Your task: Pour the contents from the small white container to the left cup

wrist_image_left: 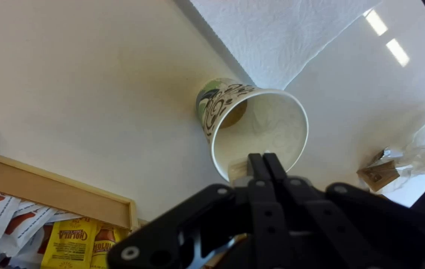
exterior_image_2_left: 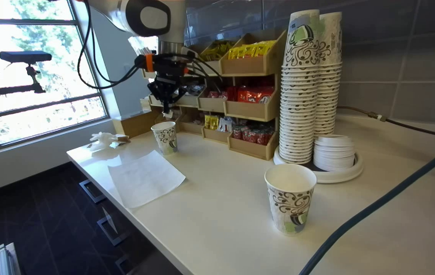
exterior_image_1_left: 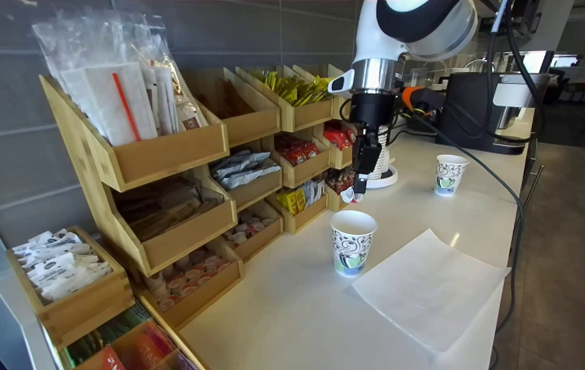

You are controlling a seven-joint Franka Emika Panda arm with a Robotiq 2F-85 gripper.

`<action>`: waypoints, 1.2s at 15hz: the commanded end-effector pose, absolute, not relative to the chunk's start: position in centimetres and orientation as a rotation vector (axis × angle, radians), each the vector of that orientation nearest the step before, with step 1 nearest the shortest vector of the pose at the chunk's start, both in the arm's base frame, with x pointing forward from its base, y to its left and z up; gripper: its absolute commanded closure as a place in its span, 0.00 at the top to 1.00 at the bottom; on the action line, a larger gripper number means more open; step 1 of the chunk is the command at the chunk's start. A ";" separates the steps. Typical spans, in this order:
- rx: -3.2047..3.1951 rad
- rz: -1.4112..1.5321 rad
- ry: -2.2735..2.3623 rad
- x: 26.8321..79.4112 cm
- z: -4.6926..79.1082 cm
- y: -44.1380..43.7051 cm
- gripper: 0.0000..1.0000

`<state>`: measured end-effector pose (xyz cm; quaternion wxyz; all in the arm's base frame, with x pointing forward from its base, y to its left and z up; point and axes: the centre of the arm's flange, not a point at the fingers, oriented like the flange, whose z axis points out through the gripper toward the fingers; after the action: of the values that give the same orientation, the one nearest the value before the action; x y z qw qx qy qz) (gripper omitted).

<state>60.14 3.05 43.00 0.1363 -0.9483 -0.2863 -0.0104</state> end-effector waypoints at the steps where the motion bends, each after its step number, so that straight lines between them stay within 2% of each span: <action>1: -2.794 -0.062 -0.903 58.2 43.7 4.1 0.01; 11: -2.829 -0.077 -1.007 56.8 44.1 5.7 0.01; 18: -2.804 -0.059 -0.982 57.8 43.8 5.5 0.04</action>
<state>57.81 5.49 43.82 0.0848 -0.9402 -0.3292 -0.0198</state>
